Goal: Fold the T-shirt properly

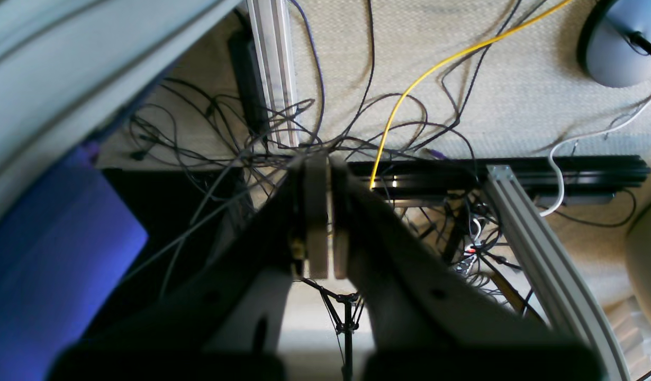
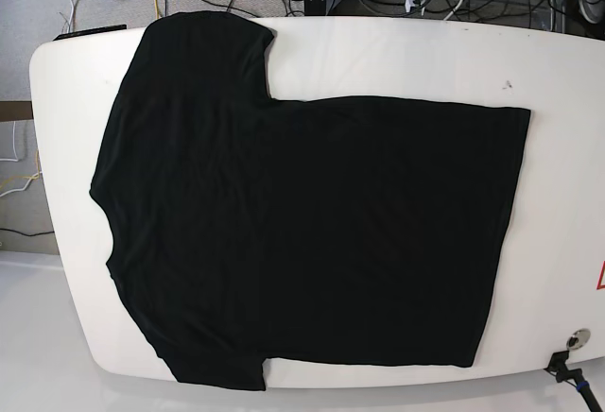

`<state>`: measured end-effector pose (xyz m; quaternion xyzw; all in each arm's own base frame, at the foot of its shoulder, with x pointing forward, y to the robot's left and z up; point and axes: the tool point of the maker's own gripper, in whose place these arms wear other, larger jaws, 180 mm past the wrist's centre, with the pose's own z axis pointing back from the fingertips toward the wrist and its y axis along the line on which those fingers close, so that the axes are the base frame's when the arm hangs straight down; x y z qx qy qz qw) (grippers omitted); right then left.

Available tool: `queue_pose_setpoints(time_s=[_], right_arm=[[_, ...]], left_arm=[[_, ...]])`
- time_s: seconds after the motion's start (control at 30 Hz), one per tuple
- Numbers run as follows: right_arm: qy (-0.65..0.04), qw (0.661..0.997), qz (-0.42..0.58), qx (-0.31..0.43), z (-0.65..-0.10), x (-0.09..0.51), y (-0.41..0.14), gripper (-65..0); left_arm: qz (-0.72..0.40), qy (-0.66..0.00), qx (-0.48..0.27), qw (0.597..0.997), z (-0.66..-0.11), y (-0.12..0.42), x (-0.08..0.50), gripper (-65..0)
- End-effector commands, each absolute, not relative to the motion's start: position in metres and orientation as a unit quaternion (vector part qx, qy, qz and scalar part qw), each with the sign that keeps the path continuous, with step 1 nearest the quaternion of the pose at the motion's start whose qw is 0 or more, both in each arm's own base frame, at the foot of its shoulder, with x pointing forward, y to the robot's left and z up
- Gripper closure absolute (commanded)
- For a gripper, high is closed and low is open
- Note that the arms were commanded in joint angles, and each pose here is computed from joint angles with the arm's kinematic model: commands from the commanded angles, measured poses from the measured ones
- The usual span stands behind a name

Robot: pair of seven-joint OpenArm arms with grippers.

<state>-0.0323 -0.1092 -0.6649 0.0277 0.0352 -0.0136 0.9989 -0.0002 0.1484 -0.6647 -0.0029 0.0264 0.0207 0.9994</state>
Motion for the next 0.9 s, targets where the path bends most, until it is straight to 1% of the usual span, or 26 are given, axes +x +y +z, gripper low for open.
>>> queue_pose_setpoints(time_s=[0.0,0.13,0.27,0.37,0.53,0.67,0.7,0.87], right_arm=[[0.034,0.999,-0.014,0.027,-0.665,-0.034,-0.111,-0.5],[0.043,0.999,-0.013,0.028,-0.664,-0.047,-0.11,-0.5],[0.052,0.998,-0.013,0.024,-0.662,-0.069,-0.117,-0.5],[0.063,0.998,-0.011,0.015,-0.658,-0.102,-0.131,-0.5],[0.067,0.998,-0.014,-0.002,-0.647,-0.14,-0.156,-0.5],[0.053,0.998,-0.025,-0.007,-0.636,-0.154,-0.172,-0.8],[0.034,0.999,-0.021,0.004,-0.64,-0.137,-0.161,0.0],[0.022,1.0,-0.001,-0.009,-0.618,-0.162,-0.184,0.0]], left_arm=[[0.019,0.024,0.002,1.0,-0.664,0.153,-0.001,-0.6],[0.017,0.012,0.008,1.0,-0.663,0.162,-0.001,-1.1],[0.006,-0.004,0.029,1.0,-0.657,0.19,-0.009,-1.2],[-0.014,-0.024,0.047,0.999,-0.646,0.214,-0.018,-1.2],[-0.048,-0.076,0.068,0.994,-0.615,0.248,-0.008,-1.4],[-0.065,-0.102,0.071,0.99,-0.591,0.26,-0.002,-1.2],[-0.065,-0.128,0.054,0.988,-0.589,0.251,0.011,-0.8],[-0.102,-0.118,0.062,0.986,-0.567,0.266,-0.025,-0.1]])
